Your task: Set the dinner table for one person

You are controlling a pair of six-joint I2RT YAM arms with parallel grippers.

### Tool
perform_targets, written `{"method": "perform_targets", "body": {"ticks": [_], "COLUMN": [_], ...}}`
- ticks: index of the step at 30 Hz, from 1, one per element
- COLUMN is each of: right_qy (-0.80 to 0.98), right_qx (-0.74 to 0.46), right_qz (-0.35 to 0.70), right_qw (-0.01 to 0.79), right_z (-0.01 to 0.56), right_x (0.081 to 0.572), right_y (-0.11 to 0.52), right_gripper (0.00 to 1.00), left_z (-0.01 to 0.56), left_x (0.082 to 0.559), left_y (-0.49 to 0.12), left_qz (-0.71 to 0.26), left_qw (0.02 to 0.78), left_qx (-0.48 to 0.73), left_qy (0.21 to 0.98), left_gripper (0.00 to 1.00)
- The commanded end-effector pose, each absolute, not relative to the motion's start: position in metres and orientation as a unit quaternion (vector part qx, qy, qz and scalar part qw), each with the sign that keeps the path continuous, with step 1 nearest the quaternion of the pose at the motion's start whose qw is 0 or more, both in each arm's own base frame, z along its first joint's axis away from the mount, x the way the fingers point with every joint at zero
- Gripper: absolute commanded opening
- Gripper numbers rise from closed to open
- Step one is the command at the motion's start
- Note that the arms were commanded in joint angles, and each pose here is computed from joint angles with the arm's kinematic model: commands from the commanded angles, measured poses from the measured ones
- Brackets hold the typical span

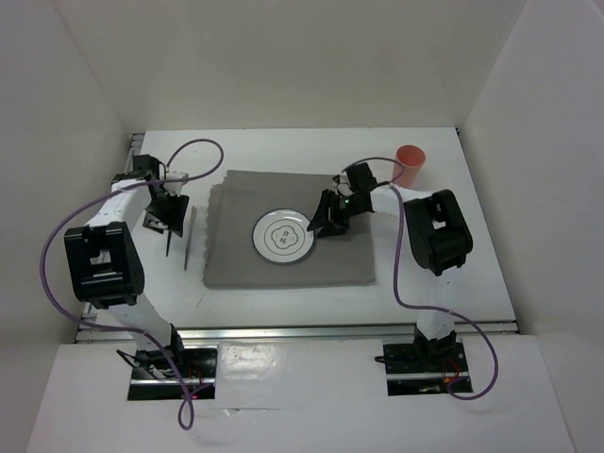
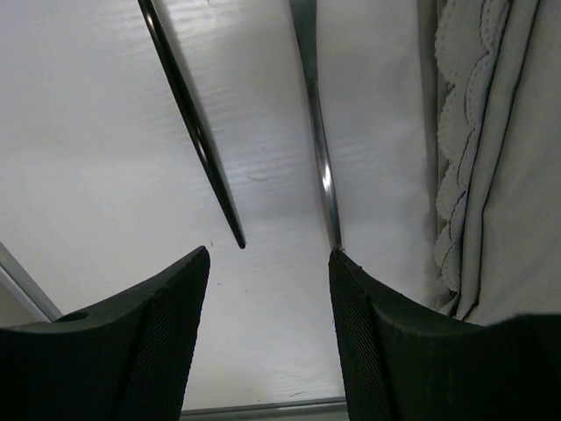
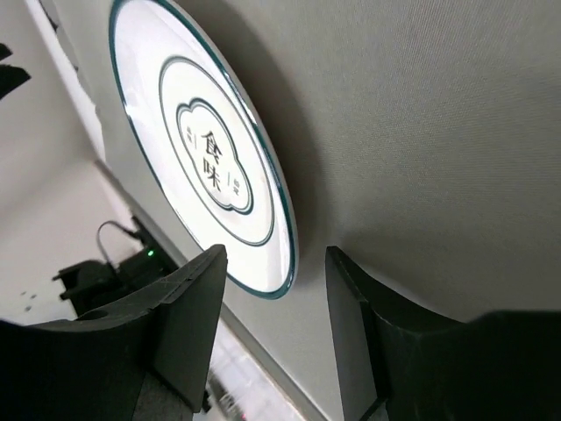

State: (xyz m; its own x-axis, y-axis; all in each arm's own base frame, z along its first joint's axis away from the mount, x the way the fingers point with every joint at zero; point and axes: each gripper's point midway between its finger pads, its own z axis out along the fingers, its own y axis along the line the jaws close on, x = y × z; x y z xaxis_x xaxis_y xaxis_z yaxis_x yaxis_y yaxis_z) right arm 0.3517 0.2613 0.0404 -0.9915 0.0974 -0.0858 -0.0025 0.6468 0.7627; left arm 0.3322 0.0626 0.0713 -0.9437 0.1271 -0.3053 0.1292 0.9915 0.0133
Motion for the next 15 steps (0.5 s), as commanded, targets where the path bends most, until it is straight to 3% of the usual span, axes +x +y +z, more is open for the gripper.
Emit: {"method": "perform_targets", "body": {"ticks": [1,6,10,15], "right_qy": [0.917,0.92,0.917,0.915], "right_qx": [0.006,0.004,0.002,0.005], "right_qz": [0.378,0.343,0.343,0.345], "right_qw": [0.128,0.192,0.206,0.209], "right_z": [0.078,0.115,0.129,0.132], "right_x": [0.371,0.379,0.372,0.367], "right_y": [0.252,0.241,0.237,0.236], "right_gripper": [0.57,0.58,0.58,0.58], "left_z": [0.078,0.069,0.072,0.042], "left_x": [0.35,0.371,0.395,0.403], "left_y": [0.05,0.073,0.098,0.102], "left_qz": [-0.024,0.054,0.078,0.059], "left_qw": [0.165,0.167,0.196,0.147], "left_qx": [0.087,0.058,0.022,0.033], "left_qy": [0.982,0.983,0.977,0.987], "left_gripper": [0.63,0.63,0.53,0.53]}}
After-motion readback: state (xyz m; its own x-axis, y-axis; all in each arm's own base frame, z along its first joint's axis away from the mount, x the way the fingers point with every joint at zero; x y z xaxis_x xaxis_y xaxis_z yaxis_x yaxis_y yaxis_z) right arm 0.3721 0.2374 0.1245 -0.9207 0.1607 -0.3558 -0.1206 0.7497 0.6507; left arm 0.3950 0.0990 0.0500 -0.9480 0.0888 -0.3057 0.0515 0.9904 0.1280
